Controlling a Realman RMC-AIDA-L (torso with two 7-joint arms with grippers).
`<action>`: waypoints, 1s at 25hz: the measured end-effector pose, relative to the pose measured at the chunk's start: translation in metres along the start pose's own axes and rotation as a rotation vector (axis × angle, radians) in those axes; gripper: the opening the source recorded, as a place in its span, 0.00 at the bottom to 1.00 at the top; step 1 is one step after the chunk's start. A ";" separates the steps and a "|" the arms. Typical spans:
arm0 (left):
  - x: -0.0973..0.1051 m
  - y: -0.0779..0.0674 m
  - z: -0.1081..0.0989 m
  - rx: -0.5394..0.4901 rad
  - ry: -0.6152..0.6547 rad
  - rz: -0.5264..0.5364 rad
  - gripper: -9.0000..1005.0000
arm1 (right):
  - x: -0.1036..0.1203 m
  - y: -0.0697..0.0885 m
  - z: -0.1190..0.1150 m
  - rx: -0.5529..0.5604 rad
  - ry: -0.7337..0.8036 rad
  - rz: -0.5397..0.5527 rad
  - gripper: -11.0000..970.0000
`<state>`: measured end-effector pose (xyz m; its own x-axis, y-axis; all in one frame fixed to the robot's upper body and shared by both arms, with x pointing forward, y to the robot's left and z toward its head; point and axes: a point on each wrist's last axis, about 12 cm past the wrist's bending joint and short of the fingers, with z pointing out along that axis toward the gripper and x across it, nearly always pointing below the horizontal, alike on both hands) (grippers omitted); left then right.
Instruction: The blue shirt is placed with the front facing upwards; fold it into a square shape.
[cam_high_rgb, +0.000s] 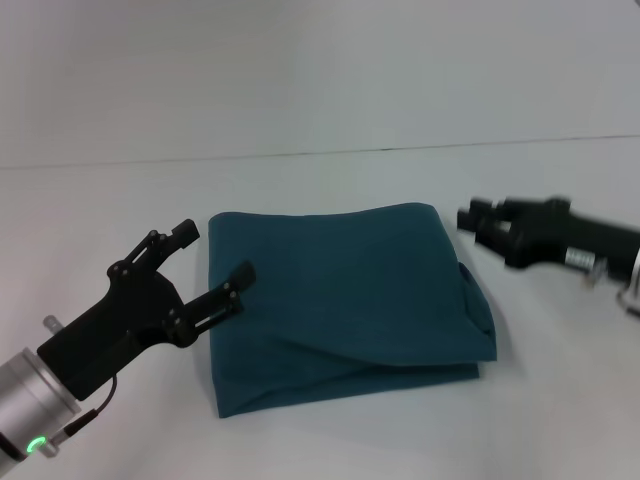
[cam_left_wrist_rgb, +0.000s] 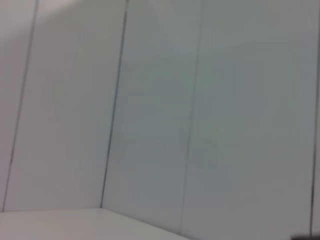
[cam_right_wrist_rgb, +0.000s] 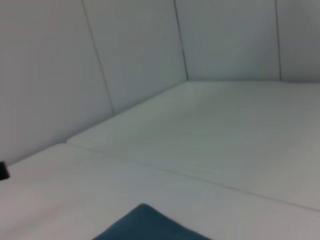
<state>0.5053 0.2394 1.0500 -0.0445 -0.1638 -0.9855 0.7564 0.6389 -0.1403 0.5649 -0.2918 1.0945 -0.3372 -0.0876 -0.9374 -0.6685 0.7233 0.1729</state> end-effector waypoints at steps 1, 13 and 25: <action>0.001 0.000 0.000 -0.009 -0.003 -0.001 0.88 | 0.010 0.003 0.001 -0.010 -0.022 -0.008 0.26; 0.001 -0.002 0.006 -0.009 -0.011 -0.003 0.87 | 0.077 0.047 0.038 -0.079 -0.064 -0.190 0.07; 0.004 -0.004 0.004 -0.022 -0.001 -0.011 0.86 | 0.105 0.053 0.033 -0.016 0.003 -0.190 0.05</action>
<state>0.5048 0.2335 1.0465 -0.0523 -0.1716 -0.9838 0.7413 0.6534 -0.1534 0.5156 -0.2399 0.9951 -0.2056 -0.2239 -0.9527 -0.7312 0.6822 -0.0026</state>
